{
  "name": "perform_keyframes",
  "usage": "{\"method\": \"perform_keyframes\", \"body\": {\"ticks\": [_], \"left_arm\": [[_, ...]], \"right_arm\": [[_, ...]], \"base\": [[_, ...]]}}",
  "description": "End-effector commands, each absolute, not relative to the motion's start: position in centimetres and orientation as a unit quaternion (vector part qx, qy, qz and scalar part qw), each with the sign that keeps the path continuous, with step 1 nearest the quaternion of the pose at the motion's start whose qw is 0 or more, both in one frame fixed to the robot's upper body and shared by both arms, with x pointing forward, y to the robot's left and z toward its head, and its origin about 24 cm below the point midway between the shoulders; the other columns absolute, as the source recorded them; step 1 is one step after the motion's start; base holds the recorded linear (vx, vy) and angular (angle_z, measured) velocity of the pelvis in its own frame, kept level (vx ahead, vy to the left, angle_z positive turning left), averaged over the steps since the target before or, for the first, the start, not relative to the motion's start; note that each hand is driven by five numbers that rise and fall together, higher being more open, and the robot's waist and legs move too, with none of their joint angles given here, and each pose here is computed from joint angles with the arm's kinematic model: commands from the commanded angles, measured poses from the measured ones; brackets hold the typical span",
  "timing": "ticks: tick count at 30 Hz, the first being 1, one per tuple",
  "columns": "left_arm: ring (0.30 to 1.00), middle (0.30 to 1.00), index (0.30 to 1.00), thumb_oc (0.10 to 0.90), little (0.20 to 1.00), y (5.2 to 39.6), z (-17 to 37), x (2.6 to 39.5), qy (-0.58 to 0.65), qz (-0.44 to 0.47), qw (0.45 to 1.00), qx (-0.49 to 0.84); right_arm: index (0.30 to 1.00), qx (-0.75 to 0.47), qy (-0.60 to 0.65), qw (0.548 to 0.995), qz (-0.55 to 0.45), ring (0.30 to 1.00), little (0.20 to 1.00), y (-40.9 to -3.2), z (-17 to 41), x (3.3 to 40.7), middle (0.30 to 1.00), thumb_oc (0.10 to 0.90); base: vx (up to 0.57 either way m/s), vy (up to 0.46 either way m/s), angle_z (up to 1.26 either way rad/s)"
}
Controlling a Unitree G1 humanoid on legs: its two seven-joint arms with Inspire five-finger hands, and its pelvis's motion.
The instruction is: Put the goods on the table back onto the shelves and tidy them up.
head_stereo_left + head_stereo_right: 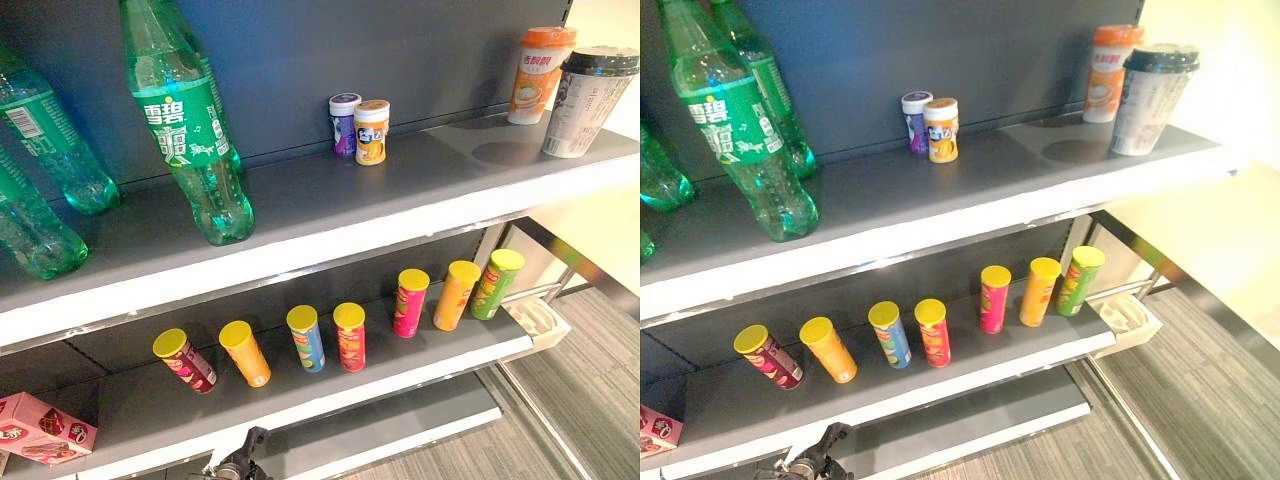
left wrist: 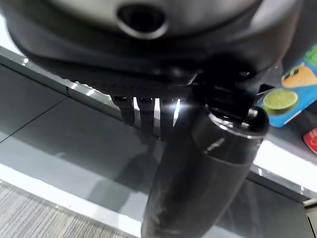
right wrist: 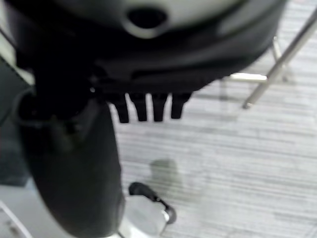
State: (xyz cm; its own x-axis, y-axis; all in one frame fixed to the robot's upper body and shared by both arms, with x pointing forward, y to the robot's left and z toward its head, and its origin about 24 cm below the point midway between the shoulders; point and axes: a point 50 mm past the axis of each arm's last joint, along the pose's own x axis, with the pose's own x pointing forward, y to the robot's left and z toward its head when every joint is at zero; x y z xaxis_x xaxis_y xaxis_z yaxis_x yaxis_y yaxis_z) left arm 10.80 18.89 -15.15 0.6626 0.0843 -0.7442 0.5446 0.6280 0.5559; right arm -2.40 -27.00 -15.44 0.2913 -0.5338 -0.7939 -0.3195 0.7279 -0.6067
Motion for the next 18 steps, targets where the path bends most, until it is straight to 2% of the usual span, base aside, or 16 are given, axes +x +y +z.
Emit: {"method": "perform_keyframes", "body": {"ticks": [1,4,5,7,12,16,17,18], "left_arm": [[0.900,0.900,0.900,0.800,0.900,19.3,-13.8,14.1,0.327,-0.138,0.833,0.424],[0.900,0.900,0.900,0.800,0.900,18.9,-14.0,13.9,0.332,-0.143,0.835,0.414],[0.900,0.900,0.900,0.800,0.900,17.6,-13.6,15.0,0.313,-0.159,0.841,0.411],[0.900,0.900,0.900,0.800,0.900,16.8,-9.7,19.0,0.227,-0.134,0.897,0.355],[0.900,0.900,0.900,0.800,0.900,14.5,-6.5,21.0,0.155,-0.142,0.932,0.296],[0.900,0.900,0.900,0.800,0.900,9.5,-3.5,23.7,0.092,-0.198,0.951,0.221],[0.900,0.900,0.900,0.800,0.900,9.5,-3.5,23.7,0.092,-0.198,0.951,0.221],[0.900,0.900,0.900,0.800,0.900,7.4,-2.5,24.3,0.073,-0.228,0.952,0.193]], "right_arm": [[0.900,-0.377,0.583,0.716,-0.070,0.900,0.900,-27.4,-15.4,-1.2,0.900,0.800],[0.900,-0.378,0.579,0.719,-0.067,0.900,0.900,-27.3,-15.4,-1.0,0.900,0.800],[0.900,-0.383,0.574,0.721,-0.062,0.900,0.900,-27.5,-15.4,-0.8,0.900,0.800],[0.900,-0.389,0.570,0.721,-0.056,0.900,0.900,-27.9,-15.2,-0.6,0.900,0.800],[0.900,-0.384,0.572,0.724,-0.034,0.900,0.900,-26.9,-15.6,-0.5,0.900,0.800],[0.900,-0.382,0.570,0.727,-0.004,0.900,0.900,-26.2,-15.9,-0.2,0.900,0.800],[0.900,-0.382,0.570,0.727,-0.005,0.900,0.900,-26.2,-15.9,-0.2,0.900,0.800],[0.900,-0.381,0.571,0.727,0.000,0.900,0.900,-26.1,-15.9,-0.2,0.900,0.800]], "base": [[-0.02,0.014,-0.06],[-0.01,0.006,-0.09],[-0.01,-0.007,-0.06],[0.00,-0.007,-0.02],[0.00,-0.007,-0.06],[-0.01,-0.016,-0.04],[0.00,0.000,0.00],[0.00,0.000,0.00]]}}
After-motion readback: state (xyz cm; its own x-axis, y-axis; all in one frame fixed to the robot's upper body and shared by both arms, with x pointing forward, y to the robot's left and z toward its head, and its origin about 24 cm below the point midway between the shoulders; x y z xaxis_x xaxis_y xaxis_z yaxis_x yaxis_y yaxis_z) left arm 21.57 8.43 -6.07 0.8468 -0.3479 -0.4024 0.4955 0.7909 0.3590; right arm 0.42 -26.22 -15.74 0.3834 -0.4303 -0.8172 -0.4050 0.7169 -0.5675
